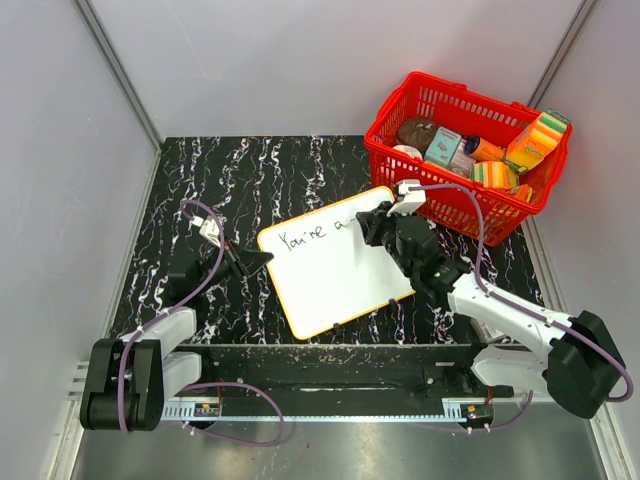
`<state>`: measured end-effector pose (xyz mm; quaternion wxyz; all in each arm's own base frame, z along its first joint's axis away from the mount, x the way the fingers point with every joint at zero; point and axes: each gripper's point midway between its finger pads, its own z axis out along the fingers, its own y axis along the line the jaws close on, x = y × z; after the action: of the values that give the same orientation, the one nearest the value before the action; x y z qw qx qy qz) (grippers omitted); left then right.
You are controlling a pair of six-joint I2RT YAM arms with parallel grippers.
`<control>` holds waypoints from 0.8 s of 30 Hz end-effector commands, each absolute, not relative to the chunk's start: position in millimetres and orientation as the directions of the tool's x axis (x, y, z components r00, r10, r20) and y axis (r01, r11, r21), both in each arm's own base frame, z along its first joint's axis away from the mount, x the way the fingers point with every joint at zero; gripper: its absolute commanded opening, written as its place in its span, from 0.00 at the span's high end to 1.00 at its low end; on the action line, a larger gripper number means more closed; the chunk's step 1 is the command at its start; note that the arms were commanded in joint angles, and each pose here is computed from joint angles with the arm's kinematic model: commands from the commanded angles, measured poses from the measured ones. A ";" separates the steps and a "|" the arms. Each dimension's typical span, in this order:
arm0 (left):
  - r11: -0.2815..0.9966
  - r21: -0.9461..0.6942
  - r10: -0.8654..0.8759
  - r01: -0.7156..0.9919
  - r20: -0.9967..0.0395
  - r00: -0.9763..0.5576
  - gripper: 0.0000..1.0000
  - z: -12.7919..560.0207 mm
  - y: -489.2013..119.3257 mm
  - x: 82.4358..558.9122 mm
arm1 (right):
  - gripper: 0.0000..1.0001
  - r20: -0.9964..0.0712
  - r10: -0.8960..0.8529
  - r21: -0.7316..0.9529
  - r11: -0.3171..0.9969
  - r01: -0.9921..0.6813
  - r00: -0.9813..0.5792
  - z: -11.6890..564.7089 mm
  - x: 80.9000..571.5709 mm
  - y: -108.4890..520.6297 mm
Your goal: Write a sentence on the whiteboard
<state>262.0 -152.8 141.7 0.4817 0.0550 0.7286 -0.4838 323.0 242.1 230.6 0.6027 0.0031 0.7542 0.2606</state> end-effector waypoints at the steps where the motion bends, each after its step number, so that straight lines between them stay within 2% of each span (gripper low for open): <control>1: 0.539 -0.582 -0.341 0.609 -0.812 -0.474 1.00 143.5 -153.7 259.5 | 1.00 -0.910 0.320 0.390 0.875 -0.287 -0.262 230.8 322.2 233.3; 11: 0.541 -0.582 -0.341 0.608 -0.812 -0.473 1.00 143.2 -153.6 259.7 | 1.00 -0.900 0.393 0.433 0.853 -0.291 -0.189 264.0 316.1 222.4; 24: 0.539 -0.580 -0.341 0.611 -0.813 -0.471 1.00 144.2 -153.7 259.6 | 1.00 -0.913 0.361 0.404 0.865 -0.298 -0.192 268.1 330.6 236.1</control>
<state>262.1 -152.8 142.3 0.4827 0.0558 0.7279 -0.4838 322.0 235.7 240.7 0.6113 0.0098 0.7491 0.2552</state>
